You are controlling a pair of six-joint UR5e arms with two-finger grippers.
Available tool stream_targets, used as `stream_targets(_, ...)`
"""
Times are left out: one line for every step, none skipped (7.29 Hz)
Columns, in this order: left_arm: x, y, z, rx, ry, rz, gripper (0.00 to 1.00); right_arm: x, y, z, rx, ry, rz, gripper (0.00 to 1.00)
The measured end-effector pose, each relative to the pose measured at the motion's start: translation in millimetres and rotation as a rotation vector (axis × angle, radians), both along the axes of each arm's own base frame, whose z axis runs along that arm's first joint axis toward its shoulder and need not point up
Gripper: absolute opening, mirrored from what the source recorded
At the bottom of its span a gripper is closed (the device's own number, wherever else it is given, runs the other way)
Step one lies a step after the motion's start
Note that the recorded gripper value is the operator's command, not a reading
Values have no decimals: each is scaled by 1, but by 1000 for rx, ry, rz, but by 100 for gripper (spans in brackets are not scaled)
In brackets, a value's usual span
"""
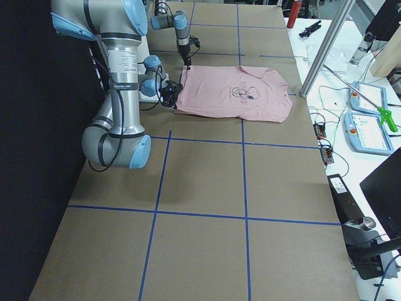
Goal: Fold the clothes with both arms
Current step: 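Move the left gripper to the other near hem corner and grasp both corners, then lift both hem corners and fold them toward the collar with both grippers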
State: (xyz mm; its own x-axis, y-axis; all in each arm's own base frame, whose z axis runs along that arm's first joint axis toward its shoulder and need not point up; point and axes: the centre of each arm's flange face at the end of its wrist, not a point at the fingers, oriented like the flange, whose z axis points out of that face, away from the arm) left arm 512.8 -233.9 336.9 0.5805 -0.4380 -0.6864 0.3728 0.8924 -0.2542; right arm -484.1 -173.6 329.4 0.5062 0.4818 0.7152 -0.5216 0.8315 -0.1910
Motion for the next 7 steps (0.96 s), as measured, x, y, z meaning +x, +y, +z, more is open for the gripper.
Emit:
stream_targets(0, 1, -1, -6, 1, -3, 0, 0, 0, 0, 0, 0, 0, 0)
stream_targets(-1, 2, -2, -10, -2, -4, 0, 0, 0, 0, 0, -1, -1, 0)
stream_targets(-2, 3, -3, -14, -4, -1, 0, 0, 2, -1, -1, -3, -3, 0)
stream_targets(-5, 4, -8, -17, 4, 4, 0, 2, 6, -5, -1, -13, -9, 0)
stream_targets(-16, 8, -19, -17, 20, 10, 0, 8, 14, -14, -1, -33, -24, 0)
stream_targets(-33, 17, -34, -19, 35, 24, 0, 18, 27, -21, -3, -51, -50, 0)
stream_targets(-53, 29, -54, -25, 53, 41, 0, 34, 40, -27, -14, -69, -70, 0)
